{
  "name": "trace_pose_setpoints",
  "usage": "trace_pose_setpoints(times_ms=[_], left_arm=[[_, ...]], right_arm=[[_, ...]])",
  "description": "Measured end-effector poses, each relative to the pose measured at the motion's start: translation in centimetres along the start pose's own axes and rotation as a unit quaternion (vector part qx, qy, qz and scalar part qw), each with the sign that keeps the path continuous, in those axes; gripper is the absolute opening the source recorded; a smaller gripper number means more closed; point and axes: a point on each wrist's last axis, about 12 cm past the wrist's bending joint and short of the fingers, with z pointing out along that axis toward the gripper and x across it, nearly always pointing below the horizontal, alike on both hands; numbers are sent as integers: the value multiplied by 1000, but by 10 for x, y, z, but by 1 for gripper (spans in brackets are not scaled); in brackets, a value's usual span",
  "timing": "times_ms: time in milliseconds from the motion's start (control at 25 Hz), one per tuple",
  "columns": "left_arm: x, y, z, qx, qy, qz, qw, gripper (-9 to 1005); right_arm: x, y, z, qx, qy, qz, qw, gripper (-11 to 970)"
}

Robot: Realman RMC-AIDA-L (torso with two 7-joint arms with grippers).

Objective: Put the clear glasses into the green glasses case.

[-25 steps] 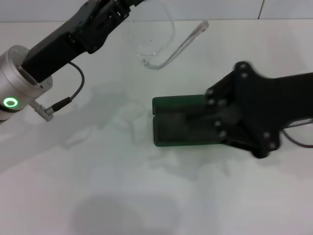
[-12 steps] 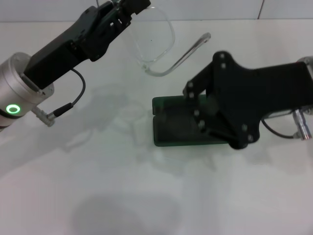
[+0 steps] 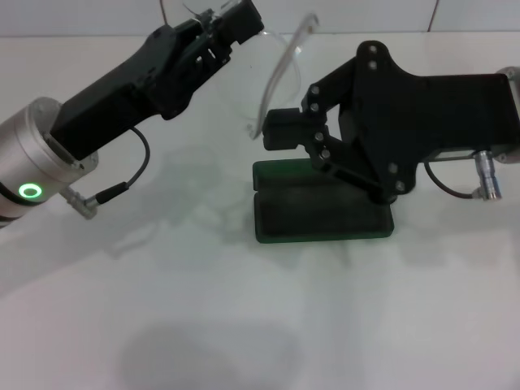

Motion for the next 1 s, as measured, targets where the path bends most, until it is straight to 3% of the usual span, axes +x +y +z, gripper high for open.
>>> trace_pose_setpoints(times_ms=[1000], left_arm=[[3,-2,-1,2,4,10,1000,122]], right_arm=[[8,-2,6,0,16,6,1000,17]])
